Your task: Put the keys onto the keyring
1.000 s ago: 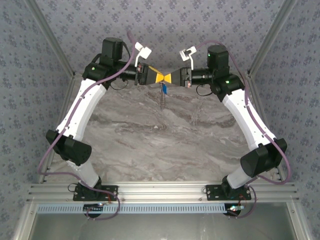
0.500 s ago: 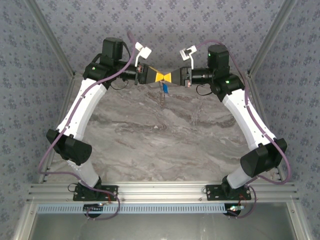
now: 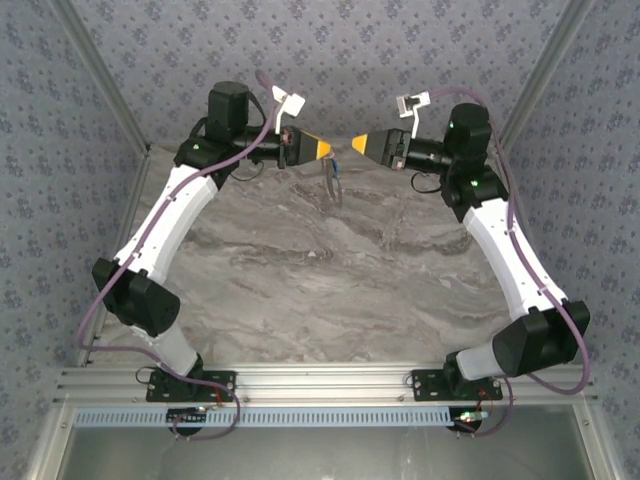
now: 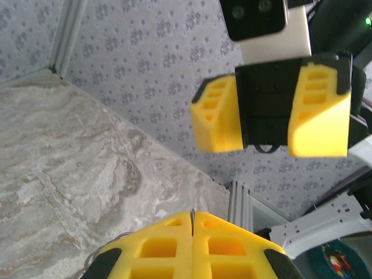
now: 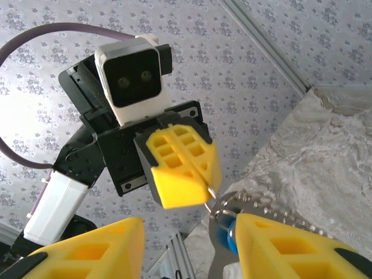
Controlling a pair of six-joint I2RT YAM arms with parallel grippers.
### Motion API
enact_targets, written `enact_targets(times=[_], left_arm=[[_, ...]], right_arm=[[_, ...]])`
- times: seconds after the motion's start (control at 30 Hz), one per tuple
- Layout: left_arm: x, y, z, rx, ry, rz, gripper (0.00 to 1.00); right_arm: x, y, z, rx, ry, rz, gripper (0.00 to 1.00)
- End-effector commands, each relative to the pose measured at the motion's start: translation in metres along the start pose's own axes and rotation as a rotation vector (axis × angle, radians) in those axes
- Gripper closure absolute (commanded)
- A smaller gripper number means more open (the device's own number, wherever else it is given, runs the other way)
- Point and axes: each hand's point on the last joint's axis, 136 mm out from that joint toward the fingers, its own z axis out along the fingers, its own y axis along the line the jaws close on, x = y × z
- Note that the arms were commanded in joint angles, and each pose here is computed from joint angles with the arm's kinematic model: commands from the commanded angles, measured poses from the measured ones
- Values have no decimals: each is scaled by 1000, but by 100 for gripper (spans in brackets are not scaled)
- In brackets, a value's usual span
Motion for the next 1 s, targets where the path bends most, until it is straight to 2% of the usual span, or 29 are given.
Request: enact_targets(times=[0.0,0.13,0.5,0.6,0.77,0.97], left_arm=[[-38,-40,-18,33,-128,124,100],[-46,-50,-20,58,-156,132,100],[-55,-63,-18,88,-180,148,100],[-56,-65,-19,89,-183,151,100],[-57,-65,-19,84,-184,154,100],[-58,-64,-19,82,-185,158,100]], right_arm=[[-7,13,-4,-27,-57,-28,48],[-12,13,-2,-61,-90,-8,44],[-21,31,24,-165,-89,-14,43],[-19,32,28,-179,-80,-10,46],[-17,33,26,-197,-79,6,58],[-22,30,17,-224,-114,38,56]])
